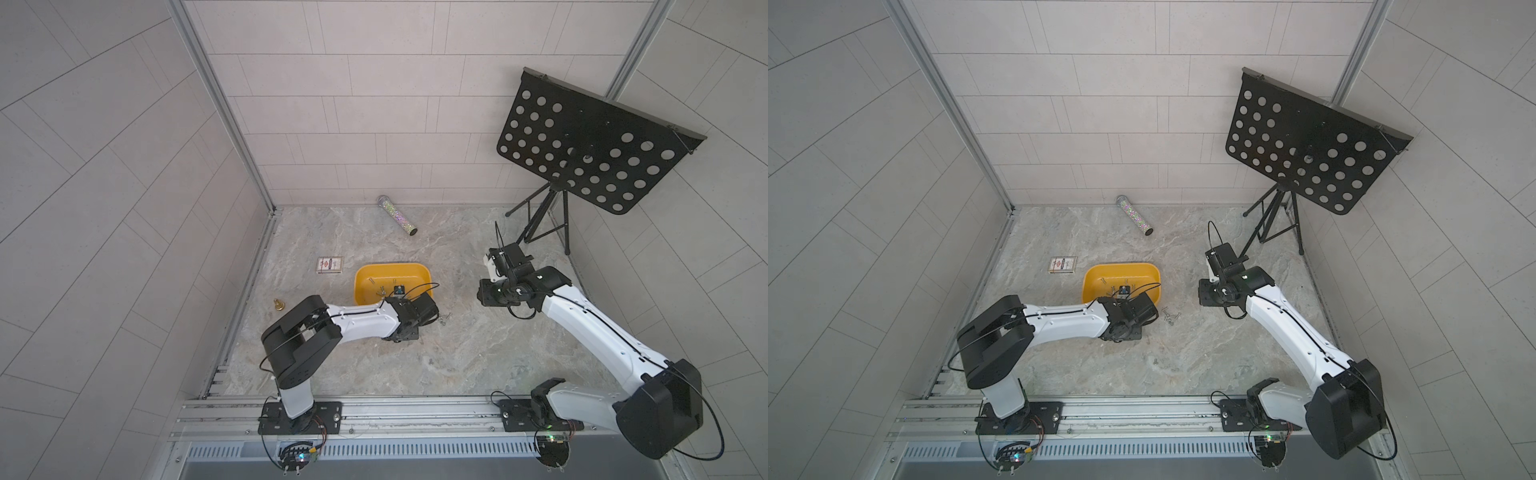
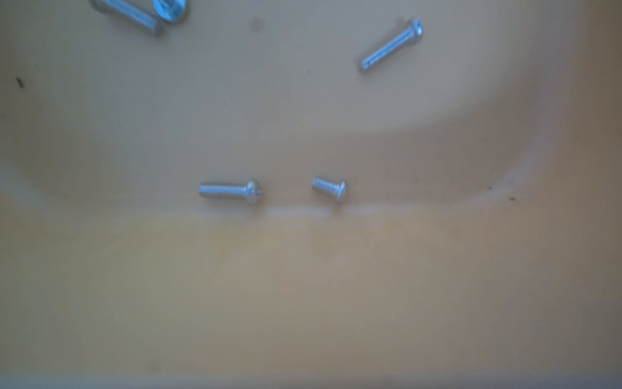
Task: Put the screws on the desktop into the storage box
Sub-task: Pick up the screw from the center of the board, then place the screw in the storage box.
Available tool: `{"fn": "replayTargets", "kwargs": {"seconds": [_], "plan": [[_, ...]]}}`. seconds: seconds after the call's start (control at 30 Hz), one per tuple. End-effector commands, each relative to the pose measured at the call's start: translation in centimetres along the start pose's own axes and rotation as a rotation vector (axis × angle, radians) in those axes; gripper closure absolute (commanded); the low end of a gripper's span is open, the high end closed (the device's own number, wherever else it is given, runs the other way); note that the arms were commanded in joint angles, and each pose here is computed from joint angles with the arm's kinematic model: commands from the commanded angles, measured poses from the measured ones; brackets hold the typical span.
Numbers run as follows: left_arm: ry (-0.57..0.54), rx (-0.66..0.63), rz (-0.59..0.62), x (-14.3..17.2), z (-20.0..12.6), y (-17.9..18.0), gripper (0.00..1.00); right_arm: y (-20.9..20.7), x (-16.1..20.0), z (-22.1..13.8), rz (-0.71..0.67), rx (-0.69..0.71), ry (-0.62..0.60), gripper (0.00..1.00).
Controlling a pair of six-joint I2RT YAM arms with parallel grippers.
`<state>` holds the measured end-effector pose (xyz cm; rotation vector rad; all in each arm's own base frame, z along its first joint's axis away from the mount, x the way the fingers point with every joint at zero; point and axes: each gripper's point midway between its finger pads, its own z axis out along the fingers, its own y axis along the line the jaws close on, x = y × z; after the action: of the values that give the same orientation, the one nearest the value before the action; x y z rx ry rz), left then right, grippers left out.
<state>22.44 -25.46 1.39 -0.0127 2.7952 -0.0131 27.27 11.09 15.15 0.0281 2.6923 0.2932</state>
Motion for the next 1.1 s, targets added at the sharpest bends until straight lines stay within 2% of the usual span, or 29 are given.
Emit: {"fn": "replayTargets", "kwargs": {"seconds": [0.0, 0.13, 0.33, 0.67, 0.87, 1.07], "plan": [[0.029, -0.021, 0.022, 1.6, -0.9, 1.0, 0.83, -0.2, 0.3, -0.5, 0.012, 0.0, -0.008, 0.69], [0.007, -0.014, 0.032, 1.7, -2.6, 1.3, 0.84, -0.1, 0.3, -0.6, 0.013, -0.005, -0.01, 0.69], [-0.056, -0.004, 0.049, 0.8, -7.1, 2.4, 0.84, -0.1, 0.2, -0.8, 0.014, -0.005, -0.015, 0.69], [-0.243, -0.015, 0.033, -3.4, -14.8, 5.5, 0.83, 0.2, 0.1, -0.7, 0.019, -0.022, -0.014, 0.69], [-0.254, -0.014, 0.012, -6.1, -15.6, 6.3, 0.83, 0.5, 0.0, -0.9, 0.018, -0.037, -0.014, 0.69], [-0.225, -0.014, -0.006, -9.2, -14.2, 6.6, 0.83, 0.6, 0.0, -1.0, 0.016, -0.039, -0.014, 0.69]]}}
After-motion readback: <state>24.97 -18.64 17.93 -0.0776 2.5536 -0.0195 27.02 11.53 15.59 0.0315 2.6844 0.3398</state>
